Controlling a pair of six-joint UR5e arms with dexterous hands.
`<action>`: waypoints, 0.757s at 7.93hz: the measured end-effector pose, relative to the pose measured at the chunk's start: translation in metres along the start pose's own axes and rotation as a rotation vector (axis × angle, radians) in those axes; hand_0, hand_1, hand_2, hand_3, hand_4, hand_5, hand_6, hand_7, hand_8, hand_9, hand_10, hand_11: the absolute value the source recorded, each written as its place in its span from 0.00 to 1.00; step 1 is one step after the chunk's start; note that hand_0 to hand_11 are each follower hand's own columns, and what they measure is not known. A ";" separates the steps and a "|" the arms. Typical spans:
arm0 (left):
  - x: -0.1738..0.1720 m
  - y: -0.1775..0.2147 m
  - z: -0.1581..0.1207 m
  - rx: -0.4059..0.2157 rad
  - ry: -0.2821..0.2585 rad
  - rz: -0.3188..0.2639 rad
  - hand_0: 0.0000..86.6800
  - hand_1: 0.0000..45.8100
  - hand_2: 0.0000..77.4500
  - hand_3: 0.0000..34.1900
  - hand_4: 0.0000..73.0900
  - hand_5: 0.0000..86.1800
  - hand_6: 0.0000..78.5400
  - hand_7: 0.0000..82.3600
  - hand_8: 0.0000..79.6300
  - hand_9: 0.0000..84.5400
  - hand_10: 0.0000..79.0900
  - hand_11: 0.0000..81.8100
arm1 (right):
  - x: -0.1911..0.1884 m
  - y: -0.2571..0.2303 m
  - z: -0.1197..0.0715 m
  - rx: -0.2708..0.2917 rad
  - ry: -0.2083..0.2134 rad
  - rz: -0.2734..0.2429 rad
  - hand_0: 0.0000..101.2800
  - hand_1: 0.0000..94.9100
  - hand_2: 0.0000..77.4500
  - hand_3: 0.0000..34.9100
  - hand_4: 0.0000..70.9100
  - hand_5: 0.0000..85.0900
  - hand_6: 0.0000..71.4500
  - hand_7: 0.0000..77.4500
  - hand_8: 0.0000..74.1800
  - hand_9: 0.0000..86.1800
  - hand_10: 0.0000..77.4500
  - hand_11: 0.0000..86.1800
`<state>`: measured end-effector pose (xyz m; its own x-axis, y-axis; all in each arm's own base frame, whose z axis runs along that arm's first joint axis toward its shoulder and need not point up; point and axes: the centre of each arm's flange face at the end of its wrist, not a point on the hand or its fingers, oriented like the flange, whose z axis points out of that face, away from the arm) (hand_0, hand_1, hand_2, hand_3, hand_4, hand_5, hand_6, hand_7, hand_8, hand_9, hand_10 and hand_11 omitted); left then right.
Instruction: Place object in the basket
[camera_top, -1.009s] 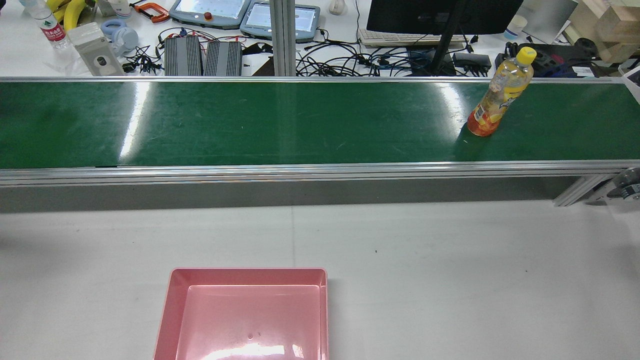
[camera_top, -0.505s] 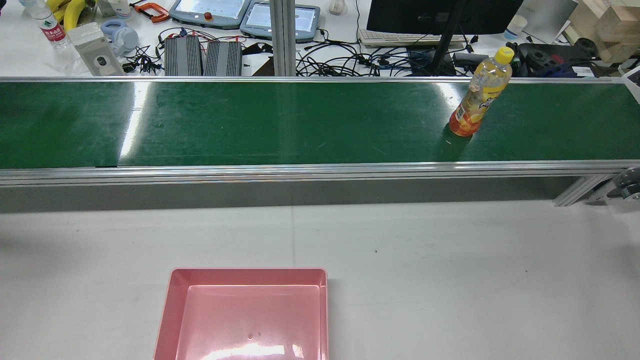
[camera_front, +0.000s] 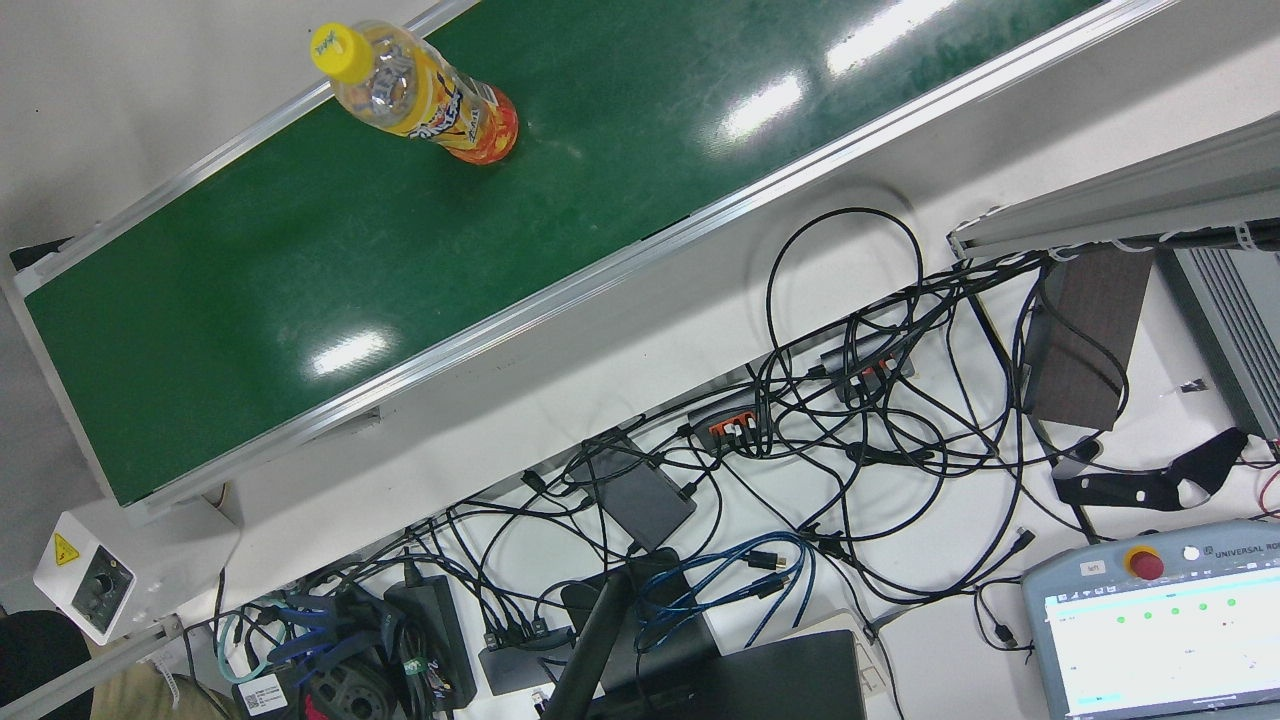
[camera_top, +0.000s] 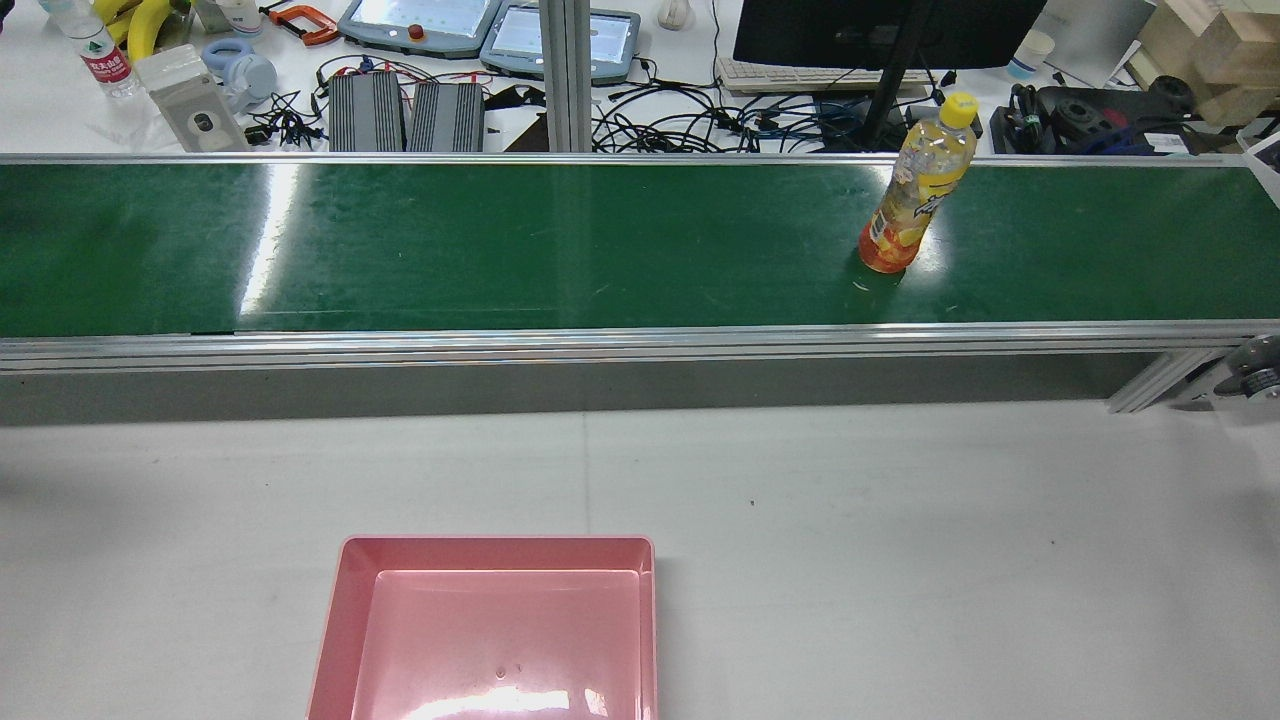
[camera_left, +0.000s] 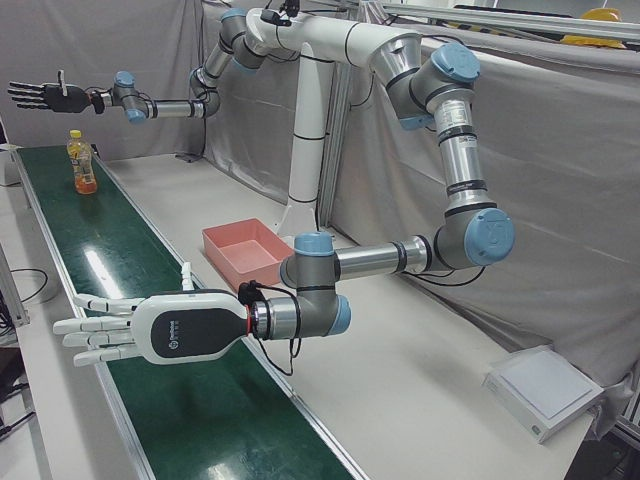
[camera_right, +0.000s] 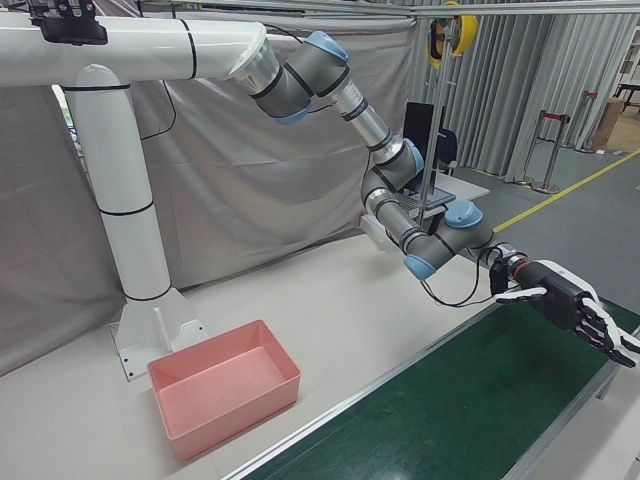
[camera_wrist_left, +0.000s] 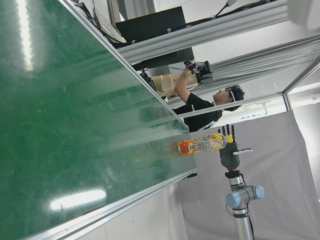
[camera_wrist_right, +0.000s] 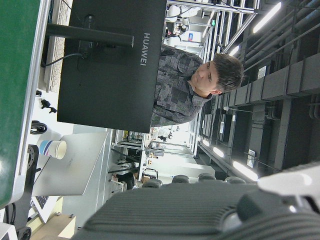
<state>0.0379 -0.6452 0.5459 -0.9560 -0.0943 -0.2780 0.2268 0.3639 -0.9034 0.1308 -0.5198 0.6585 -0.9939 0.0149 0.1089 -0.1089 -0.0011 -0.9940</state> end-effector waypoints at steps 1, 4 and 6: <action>0.000 0.000 0.000 0.000 0.000 0.000 0.66 0.17 0.00 0.00 0.17 0.20 0.00 0.03 0.05 0.06 0.00 0.01 | 0.000 0.000 0.000 0.000 0.000 0.000 0.00 0.00 0.01 0.01 0.00 0.00 0.00 0.01 0.00 0.00 0.00 0.00; 0.002 0.002 0.001 -0.004 0.003 0.000 0.66 0.17 0.00 0.00 0.17 0.20 0.00 0.03 0.05 0.06 0.00 0.01 | 0.000 0.000 0.000 0.000 0.000 0.000 0.00 0.00 0.01 0.01 0.00 0.00 0.00 0.01 0.00 0.00 0.00 0.00; 0.000 0.005 0.001 -0.007 0.000 -0.001 0.66 0.17 0.00 0.00 0.17 0.20 0.00 0.01 0.05 0.07 0.00 0.01 | 0.000 0.000 0.000 0.000 0.000 0.000 0.00 0.00 0.01 0.01 0.00 0.00 0.00 0.01 0.00 0.00 0.00 0.00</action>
<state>0.0395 -0.6446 0.5412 -0.9562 -0.0950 -0.2768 0.2241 0.3704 -0.9014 0.1307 -0.5198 0.6585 -0.9939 0.0149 0.1089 -0.1089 -0.0011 -0.9941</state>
